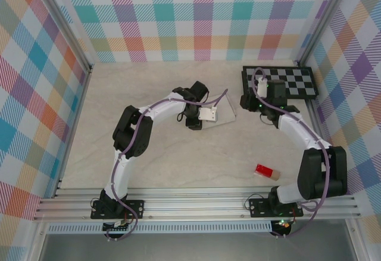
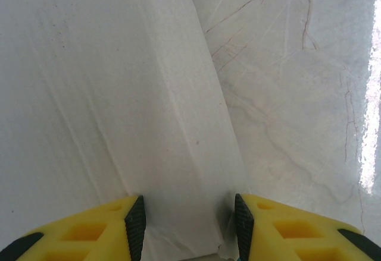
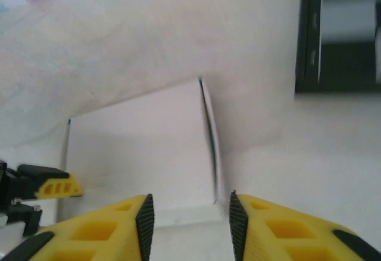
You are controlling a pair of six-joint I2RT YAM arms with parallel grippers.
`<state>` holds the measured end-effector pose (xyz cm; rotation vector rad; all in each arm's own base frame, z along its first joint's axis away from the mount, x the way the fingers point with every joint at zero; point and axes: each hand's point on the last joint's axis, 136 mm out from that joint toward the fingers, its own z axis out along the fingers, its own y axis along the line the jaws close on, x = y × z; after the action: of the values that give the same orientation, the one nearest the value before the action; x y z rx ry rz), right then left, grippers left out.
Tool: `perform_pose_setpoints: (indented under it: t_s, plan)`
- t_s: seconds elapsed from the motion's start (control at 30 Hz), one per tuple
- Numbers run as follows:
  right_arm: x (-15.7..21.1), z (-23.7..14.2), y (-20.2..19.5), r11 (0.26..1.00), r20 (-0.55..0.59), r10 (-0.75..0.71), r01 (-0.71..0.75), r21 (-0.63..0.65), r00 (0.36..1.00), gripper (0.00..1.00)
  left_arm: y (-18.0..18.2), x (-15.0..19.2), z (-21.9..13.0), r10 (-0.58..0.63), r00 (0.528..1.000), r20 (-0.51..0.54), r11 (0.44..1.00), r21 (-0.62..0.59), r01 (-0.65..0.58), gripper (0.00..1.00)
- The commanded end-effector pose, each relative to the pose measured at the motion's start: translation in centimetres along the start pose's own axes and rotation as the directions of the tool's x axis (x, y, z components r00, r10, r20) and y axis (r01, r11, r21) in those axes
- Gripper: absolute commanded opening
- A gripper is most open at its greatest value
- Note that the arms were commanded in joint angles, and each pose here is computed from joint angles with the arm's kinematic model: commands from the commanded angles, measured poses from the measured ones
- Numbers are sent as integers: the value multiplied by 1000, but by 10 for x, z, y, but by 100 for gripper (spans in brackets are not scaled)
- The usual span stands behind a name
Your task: Fold the paper box
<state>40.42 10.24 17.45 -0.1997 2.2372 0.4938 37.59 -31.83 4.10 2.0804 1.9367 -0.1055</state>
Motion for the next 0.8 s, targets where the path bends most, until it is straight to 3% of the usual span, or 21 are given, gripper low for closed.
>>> perform_pose_setpoints:
  t_s: [0.0,0.07,0.2,0.53,0.77]
  plan:
    - [26,8,24,793,-4,-586,573,-206,810,51,-64,43,46,0,991,-132,967,254,34,46]
    - [30,12,22,671,24,-708,682,-291,706,59,-63,42,45,0,992,-126,967,251,32,46]
    - [35,20,7,602,-70,-760,660,-449,646,60,-60,41,41,2,992,-124,971,238,27,48]
    - [65,50,-23,420,-86,-900,800,-428,426,69,-64,52,43,27,990,-139,975,224,5,53]
    - [74,76,-17,197,-17,-978,882,-428,210,70,-64,56,44,39,988,-151,977,214,-5,54]
